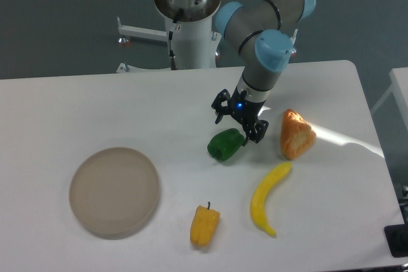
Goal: Pick up the green pepper from the table
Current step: 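Lower the open gripper around the green pepper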
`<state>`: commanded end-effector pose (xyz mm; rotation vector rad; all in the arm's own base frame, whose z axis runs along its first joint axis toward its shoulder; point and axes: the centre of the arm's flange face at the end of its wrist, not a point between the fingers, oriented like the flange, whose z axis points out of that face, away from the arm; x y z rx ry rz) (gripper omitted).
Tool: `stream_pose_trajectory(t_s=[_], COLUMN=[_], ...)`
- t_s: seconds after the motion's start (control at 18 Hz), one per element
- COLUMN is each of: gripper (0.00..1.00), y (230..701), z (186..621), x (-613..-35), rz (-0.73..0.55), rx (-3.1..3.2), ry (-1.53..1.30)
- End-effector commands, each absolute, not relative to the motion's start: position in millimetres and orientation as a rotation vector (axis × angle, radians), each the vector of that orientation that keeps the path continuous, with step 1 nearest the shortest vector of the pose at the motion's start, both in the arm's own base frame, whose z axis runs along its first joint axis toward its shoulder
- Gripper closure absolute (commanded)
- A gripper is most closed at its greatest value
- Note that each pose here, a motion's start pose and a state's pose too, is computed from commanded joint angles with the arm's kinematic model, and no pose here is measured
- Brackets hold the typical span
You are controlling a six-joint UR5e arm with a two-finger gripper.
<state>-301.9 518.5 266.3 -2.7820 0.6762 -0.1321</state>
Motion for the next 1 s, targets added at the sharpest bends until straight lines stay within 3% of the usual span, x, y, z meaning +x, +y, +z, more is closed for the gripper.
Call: stream_pose_trajectory(t_s=[0.56,0.61,0.72,0.78,0.83,1.0], gripper=[0.0,0.1,0.47,0.59,0.67,0.7], y=[523.8,524.9,524.7,525.0,525.4,527.4], z=[259.5,260.6,261.3,262.0,262.6,267.8], x=[-298.6,-299.6,-300.8,-301.1,-301.4,-304.7], rz=[-0.145,-0.141,-0.139,-0.137,-0.135,-0.121], rx=[-2.785,-2.784,-2.783,-2.782,-2.781,-2.776], ry=[0.691,0.689,0.689,0.689,0.689,0.69])
